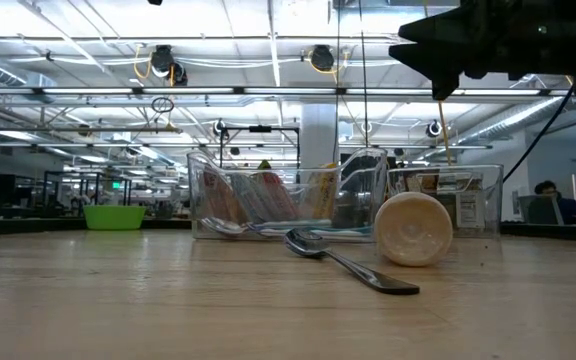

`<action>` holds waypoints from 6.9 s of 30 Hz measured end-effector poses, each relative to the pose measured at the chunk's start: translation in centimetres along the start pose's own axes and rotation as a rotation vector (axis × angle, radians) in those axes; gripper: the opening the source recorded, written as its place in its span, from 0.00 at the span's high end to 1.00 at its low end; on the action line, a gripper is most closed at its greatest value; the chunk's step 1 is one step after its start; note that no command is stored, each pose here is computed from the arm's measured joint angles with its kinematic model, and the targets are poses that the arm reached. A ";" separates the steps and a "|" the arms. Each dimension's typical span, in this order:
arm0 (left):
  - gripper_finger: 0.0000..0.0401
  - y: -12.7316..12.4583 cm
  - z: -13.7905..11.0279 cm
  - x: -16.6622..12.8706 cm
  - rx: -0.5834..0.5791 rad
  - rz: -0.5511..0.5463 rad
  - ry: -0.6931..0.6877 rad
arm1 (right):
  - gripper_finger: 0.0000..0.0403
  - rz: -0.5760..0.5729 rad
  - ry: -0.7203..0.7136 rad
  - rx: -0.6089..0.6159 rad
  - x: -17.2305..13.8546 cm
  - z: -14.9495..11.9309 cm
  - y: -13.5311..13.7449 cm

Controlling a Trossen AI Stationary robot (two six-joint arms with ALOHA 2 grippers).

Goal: Pick & Place Food Item
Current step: Put the orange noodle pack into the top left transparent bin

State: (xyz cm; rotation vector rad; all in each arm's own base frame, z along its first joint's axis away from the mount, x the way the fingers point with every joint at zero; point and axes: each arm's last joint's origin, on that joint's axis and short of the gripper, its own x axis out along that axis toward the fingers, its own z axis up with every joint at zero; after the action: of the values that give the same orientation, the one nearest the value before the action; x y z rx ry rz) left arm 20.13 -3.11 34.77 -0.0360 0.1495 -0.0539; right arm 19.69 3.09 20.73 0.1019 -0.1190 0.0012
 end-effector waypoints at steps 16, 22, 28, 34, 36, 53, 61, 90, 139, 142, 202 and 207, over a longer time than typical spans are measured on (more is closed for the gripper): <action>0.43 0.0 0.0 0.0 0.000 0.002 0.000 | 0.60 -0.003 -0.096 -0.168 0.0 0.9 0.0; 0.43 0.0 0.0 0.0 0.000 0.002 0.000 | 0.60 -0.005 -0.097 -0.178 0.0 1.0 0.0; 0.43 0.0 0.0 0.0 0.000 0.002 0.000 | 0.60 -0.005 -0.097 -0.180 0.0 0.9 0.0; 0.43 0.0 0.0 0.0 0.000 0.002 0.000 | 0.60 -0.007 -0.096 -0.182 0.0 0.9 -0.1; 0.43 0.0 0.0 0.0 0.000 0.002 0.000 | 0.60 -0.008 -0.096 -0.183 0.0 0.9 -0.1; 0.43 0.0 0.0 0.0 0.000 0.001 0.000 | 0.60 -0.008 -0.076 -0.184 0.0 0.8 -0.1; 0.43 0.0 0.0 0.0 0.000 0.001 0.000 | 0.60 -0.008 -0.076 -0.184 0.0 0.8 -0.1; 0.43 -0.1 1.7 -0.2 0.006 0.000 -0.171 | 0.60 -0.003 -0.028 -0.193 0.0 0.3 -0.1; 0.43 -4.8 -11.0 16.7 -0.249 -0.154 0.001 | 0.60 0.319 0.262 -0.182 -3.9 4.1 5.1; 0.43 -5.1 -10.8 16.6 -0.230 -0.168 -0.020 | 0.60 0.348 0.277 -0.162 -3.9 3.8 5.8; 0.43 -4.1 -10.7 16.8 -0.070 -0.136 -0.030 | 0.60 0.013 1.392 0.108 -4.2 -5.2 13.4; 0.43 -4.1 -10.7 16.8 -0.071 -0.134 -0.030 | 0.60 0.011 1.389 0.108 -4.5 -5.7 13.1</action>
State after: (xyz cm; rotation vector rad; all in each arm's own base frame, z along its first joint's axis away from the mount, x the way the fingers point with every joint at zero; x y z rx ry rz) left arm 34.88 -8.47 21.84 -0.1173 0.1191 -0.1820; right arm 15.81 16.72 15.88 0.1884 1.2694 0.0878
